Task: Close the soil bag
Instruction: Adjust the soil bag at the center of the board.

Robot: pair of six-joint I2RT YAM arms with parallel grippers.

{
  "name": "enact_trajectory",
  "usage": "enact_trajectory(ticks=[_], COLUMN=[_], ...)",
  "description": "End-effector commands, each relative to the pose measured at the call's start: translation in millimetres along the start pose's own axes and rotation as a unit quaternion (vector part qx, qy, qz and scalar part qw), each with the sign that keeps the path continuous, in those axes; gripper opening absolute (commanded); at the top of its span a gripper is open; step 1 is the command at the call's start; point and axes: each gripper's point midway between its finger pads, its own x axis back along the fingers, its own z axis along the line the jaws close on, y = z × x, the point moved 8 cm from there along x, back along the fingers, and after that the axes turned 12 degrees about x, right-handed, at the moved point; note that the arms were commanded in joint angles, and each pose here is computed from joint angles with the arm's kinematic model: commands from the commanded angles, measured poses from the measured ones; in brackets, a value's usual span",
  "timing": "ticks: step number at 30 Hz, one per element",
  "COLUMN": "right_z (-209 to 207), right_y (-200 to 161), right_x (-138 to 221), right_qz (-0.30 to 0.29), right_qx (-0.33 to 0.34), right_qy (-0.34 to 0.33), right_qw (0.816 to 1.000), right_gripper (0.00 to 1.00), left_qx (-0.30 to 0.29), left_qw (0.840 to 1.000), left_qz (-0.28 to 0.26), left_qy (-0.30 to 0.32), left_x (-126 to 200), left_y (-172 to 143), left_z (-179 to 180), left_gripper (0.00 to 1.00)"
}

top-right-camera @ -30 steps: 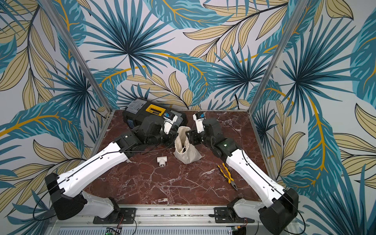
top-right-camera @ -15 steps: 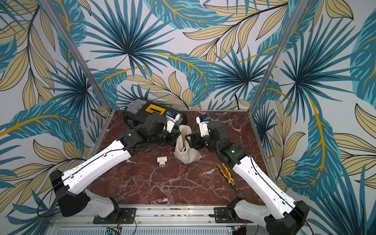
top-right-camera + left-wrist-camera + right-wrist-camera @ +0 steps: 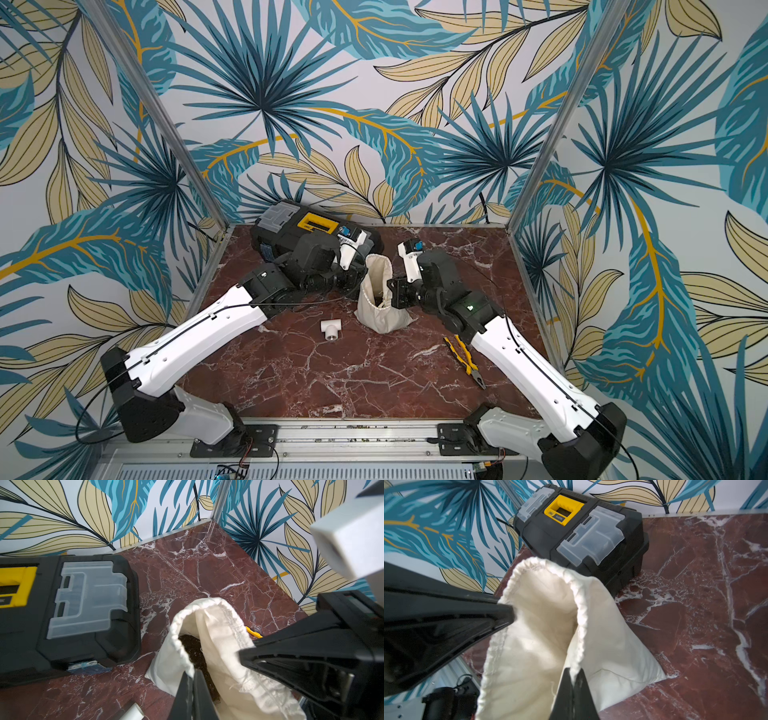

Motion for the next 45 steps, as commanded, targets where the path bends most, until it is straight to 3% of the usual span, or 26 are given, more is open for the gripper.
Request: enact_trajectory(ticks=[1,4,16,25,33,45], right_z=[-1.0,-0.6,5.2,6.5,0.1,8.7], right_y=[8.7,18.3,47.0,30.3,13.0,35.0], right_x=[16.2,21.3,32.0,30.5,21.7,45.6], right_qz=[-0.013,-0.023,-0.050,-0.057,-0.037,-0.071], right_qx=[0.012,0.020,0.046,0.027,0.027,0.033], right_qy=[-0.026,-0.034,-0.035,-0.007,-0.022,-0.007], right_qw=[1.000,0.999,0.997,0.998,0.999,0.997], right_gripper=[0.00,0.00,0.00,0.00,0.00,0.00], left_qx=[-0.008,-0.006,0.011,0.014,0.016,0.014], left_qw=[0.999,0.998,0.997,0.999,0.999,0.998], left_qz=[-0.030,-0.040,-0.066,-0.040,-0.030,-0.060], left_qy=[0.017,0.040,0.039,0.028,0.041,0.030], left_x=[24.0,35.3,93.3,76.5,68.0,92.1], left_y=[13.8,12.6,4.3,-14.6,-24.5,-11.4], left_z=[1.7,7.9,17.2,22.1,28.8,24.2], left_gripper=[0.00,0.00,0.00,0.00,0.00,0.00])
